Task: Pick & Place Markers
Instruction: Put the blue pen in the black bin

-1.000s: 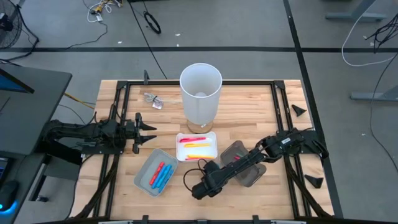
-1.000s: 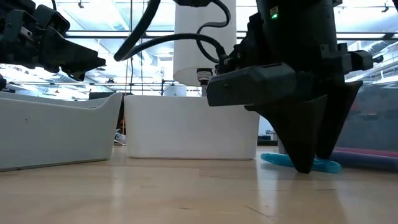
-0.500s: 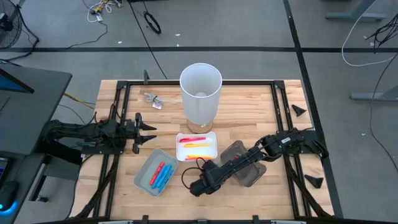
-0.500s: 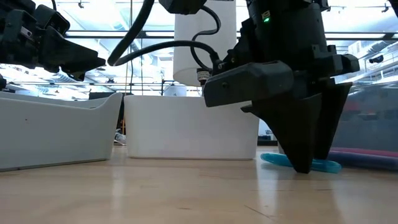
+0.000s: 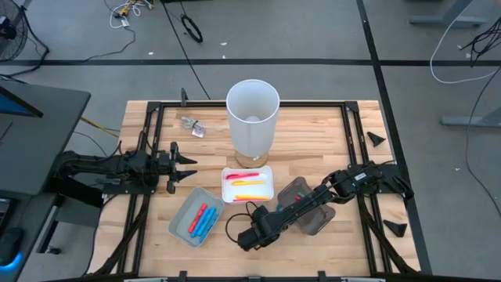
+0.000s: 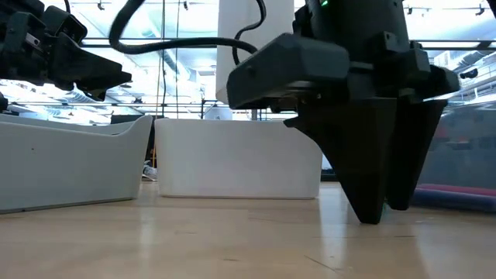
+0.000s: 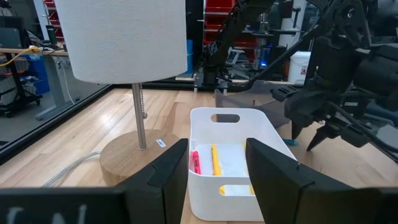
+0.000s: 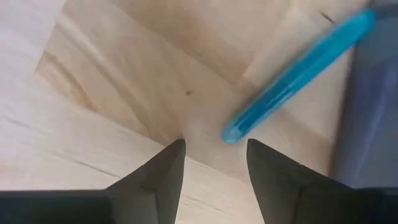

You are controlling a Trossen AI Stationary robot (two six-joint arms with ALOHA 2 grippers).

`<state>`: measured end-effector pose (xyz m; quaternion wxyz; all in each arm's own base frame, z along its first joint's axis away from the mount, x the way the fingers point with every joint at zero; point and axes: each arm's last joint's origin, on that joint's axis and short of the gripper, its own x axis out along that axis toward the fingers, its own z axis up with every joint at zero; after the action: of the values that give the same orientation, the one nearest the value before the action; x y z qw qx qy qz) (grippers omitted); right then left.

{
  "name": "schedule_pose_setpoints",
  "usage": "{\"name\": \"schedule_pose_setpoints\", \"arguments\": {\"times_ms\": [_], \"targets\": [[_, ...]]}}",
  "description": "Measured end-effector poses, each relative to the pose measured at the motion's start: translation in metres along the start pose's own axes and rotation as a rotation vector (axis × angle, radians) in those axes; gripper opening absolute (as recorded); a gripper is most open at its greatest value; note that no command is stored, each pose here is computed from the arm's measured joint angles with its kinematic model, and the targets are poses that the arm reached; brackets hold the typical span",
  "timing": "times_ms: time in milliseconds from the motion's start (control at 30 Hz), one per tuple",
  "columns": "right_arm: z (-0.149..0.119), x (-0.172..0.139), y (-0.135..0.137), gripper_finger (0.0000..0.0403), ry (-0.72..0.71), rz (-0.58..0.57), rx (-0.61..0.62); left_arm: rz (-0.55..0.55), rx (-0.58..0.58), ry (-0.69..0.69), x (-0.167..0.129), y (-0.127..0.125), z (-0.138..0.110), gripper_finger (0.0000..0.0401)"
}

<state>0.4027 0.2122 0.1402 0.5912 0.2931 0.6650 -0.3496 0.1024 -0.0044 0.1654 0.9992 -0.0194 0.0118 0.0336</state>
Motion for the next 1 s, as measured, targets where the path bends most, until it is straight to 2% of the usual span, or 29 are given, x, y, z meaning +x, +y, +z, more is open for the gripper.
{"name": "schedule_pose_setpoints", "arguments": {"times_ms": [333,733,1000], "targets": [[-0.0015,-0.0004,0.0009,0.0180,-0.043,0.007,0.259,0.000,0.000,0.000,0.0000,0.0000,0.0000,0.0165],[0.0019,-0.0010,0.0020,0.0180,-0.158,0.042,0.501,0.000,0.000,0.000,0.0000,0.0000,0.0000,0.0165],[0.0031,-0.0005,-0.0025,0.0146,-0.203,0.016,0.653,0.000,0.000,-0.001,0.0000,0.0000,0.0001,0.0165]]}}
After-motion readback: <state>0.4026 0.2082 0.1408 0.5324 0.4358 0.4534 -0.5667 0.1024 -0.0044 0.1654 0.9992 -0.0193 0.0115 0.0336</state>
